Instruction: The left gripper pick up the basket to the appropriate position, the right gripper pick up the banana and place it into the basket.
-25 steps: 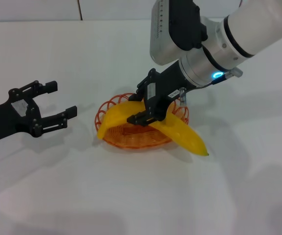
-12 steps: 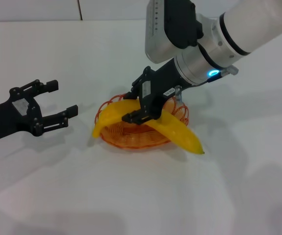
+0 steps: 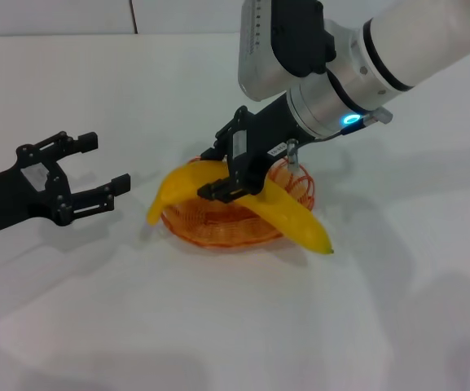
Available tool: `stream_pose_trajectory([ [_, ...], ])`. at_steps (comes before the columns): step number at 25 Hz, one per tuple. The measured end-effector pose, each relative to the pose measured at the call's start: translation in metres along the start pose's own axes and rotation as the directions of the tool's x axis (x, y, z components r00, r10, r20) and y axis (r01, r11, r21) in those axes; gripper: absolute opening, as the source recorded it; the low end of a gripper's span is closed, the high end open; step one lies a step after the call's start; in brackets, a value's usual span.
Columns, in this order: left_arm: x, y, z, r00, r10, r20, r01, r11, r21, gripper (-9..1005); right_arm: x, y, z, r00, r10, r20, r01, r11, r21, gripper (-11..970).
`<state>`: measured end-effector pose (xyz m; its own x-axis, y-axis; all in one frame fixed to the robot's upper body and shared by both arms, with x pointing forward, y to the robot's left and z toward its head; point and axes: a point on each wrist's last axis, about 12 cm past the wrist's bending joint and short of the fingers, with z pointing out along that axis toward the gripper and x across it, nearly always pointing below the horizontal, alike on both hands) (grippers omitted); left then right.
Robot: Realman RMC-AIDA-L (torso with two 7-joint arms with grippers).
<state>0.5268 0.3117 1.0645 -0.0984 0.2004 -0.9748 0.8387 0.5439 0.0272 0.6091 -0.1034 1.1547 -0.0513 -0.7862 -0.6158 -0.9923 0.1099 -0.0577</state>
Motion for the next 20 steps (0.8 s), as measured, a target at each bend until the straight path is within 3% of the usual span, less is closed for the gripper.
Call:
stream_pose_trajectory([
  [13, 0.000, 0.000, -0.001, 1.000, -0.001, 0.000, 0.001, 1.000, -0.002, 860, -0.003, 0.001, -0.004, 1.000, -0.022, -0.004, 0.022, 1.000, -0.008, 693],
  [17, 0.003, 0.000, -0.003, 1.000, -0.006, -0.007, 0.006, 1.000, -0.010, 860, -0.007, 0.003, -0.022, 0.999, -0.048, 0.001, 0.048, 0.999, -0.025, 840],
  [20, 0.003, -0.001, -0.005, 1.000, -0.008, -0.008, 0.008, 1.000, -0.014, 860, 0.008, 0.001, -0.045, 1.000, -0.014, 0.005, 0.014, 1.000, 0.008, 841],
])
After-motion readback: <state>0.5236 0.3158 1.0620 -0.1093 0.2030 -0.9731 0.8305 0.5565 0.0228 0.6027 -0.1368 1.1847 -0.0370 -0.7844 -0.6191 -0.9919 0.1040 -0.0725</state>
